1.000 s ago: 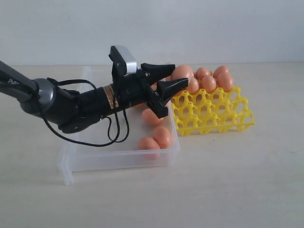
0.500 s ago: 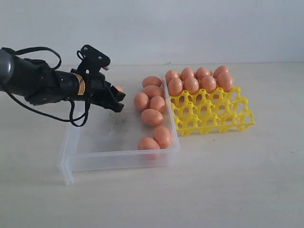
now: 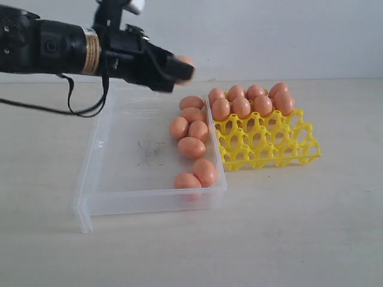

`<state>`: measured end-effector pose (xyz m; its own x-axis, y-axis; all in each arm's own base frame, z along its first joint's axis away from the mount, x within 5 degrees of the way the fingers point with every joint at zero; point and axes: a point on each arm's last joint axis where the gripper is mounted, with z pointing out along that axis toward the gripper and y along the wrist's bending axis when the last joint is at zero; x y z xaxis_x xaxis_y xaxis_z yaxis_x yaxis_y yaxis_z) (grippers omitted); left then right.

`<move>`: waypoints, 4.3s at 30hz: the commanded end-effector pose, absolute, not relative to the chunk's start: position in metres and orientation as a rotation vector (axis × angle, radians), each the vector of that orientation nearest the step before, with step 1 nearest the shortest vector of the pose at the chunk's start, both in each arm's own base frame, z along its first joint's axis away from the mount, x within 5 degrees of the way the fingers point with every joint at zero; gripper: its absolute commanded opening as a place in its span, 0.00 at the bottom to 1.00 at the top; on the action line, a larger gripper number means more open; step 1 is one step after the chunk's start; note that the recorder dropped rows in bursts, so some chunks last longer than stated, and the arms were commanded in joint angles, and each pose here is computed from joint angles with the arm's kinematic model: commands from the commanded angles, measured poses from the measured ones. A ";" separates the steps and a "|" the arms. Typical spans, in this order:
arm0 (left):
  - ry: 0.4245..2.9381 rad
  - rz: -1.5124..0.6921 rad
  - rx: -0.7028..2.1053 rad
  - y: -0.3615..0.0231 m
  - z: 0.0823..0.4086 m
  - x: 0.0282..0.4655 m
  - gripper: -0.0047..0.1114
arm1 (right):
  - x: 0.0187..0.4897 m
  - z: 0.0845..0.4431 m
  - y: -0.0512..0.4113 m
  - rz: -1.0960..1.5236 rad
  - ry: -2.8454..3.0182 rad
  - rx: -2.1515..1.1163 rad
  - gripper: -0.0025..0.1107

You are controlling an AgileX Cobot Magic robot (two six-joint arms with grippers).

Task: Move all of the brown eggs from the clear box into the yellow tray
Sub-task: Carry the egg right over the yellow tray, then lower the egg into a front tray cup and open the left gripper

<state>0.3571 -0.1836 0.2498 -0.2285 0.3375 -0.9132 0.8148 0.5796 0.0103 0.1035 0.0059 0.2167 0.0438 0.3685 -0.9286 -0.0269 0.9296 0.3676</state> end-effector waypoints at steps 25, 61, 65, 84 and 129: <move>0.492 1.006 2.379 -0.261 0.163 0.337 0.07 | 0.103 0.215 0.006 0.305 1.512 0.275 0.02; 1.365 -0.952 0.339 -0.272 0.127 0.380 0.07 | 0.103 0.215 0.006 0.305 1.512 0.275 0.02; 1.391 -1.062 0.349 -0.265 0.129 0.382 0.07 | 0.103 0.215 0.006 0.305 1.512 0.275 0.02; 2.220 -0.917 0.369 -0.233 0.191 0.421 0.07 | 0.103 0.215 0.006 0.303 1.507 0.278 0.02; 2.232 -0.833 0.605 -0.247 0.141 0.424 0.36 | 0.103 0.215 0.006 0.303 1.507 0.278 0.02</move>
